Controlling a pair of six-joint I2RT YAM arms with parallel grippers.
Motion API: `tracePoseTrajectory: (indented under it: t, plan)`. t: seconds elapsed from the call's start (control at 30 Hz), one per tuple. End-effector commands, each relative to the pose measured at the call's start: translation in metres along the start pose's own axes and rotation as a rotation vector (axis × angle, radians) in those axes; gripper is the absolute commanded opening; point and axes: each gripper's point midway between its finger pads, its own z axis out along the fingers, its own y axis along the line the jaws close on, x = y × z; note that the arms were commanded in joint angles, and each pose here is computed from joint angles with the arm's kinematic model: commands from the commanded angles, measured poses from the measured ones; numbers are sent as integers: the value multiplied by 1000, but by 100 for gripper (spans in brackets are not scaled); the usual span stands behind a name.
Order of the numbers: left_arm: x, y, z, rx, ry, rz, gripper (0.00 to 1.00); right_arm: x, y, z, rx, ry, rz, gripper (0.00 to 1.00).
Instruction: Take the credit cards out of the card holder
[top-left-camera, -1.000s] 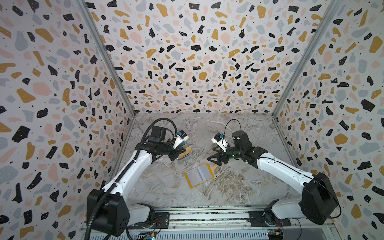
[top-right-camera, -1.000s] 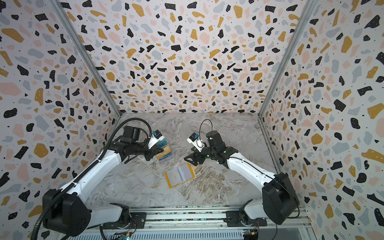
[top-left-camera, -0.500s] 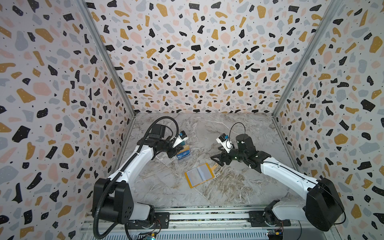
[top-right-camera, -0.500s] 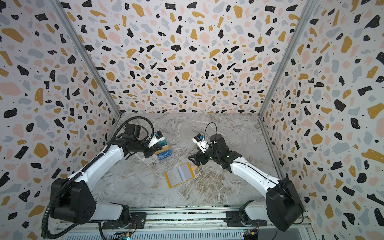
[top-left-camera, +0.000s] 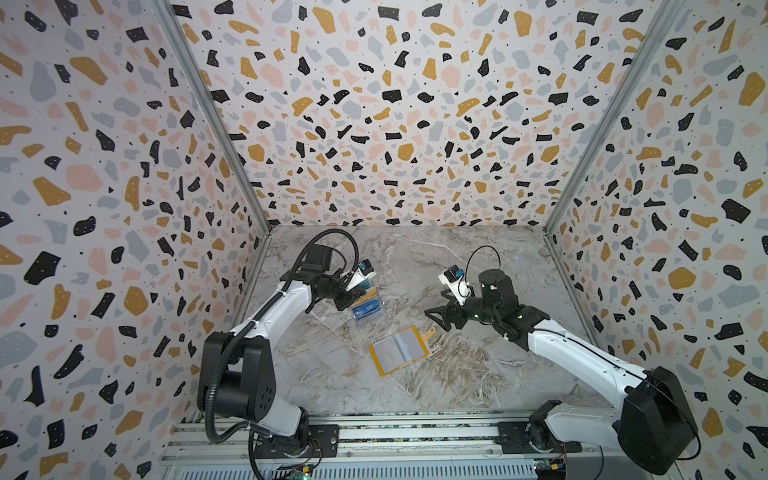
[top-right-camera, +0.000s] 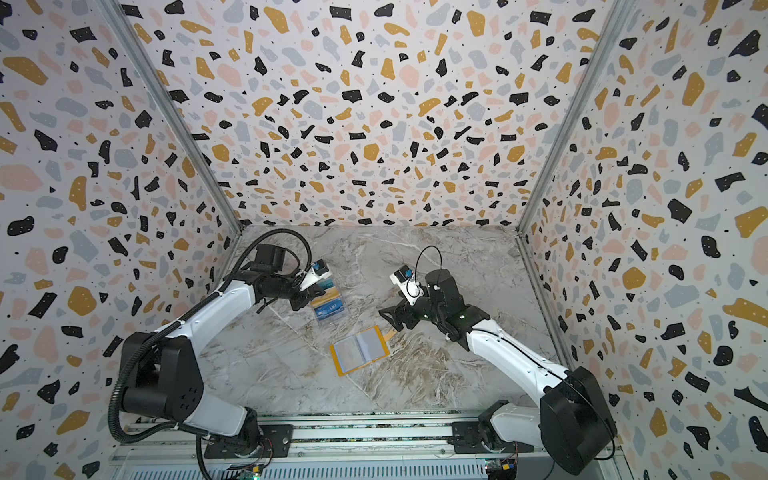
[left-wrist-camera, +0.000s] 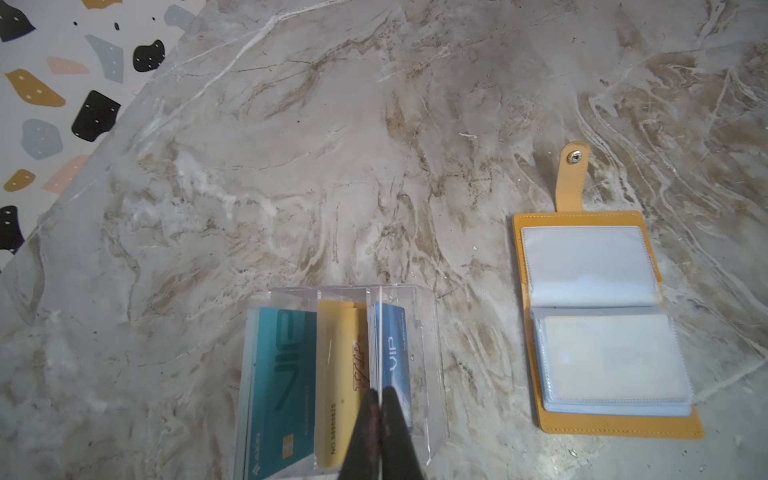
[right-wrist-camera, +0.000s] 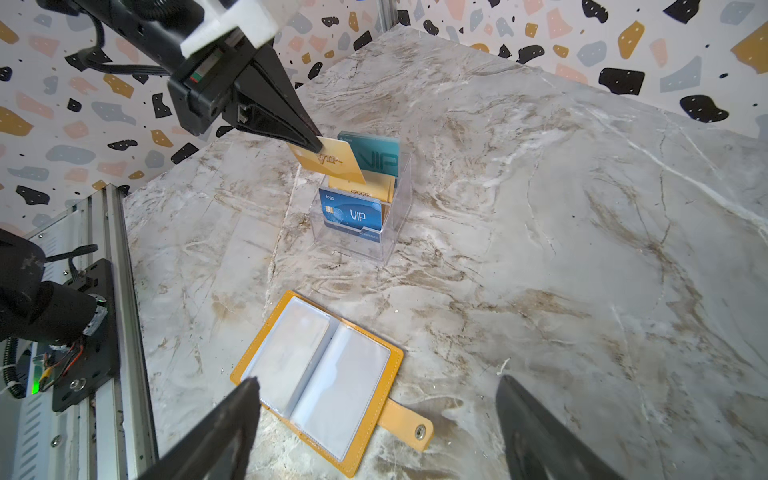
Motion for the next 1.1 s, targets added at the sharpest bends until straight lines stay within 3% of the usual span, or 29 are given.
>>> tracePoseTrajectory:
  t: [0.0,1.07]
  plan:
    - [-2,16,2,-66,-28,18,0,-8,3,-7,-6,-37,-6,89]
    - [49,17,44,5,61,-80,0,-22,8,-24,-17,-98,-21,89]
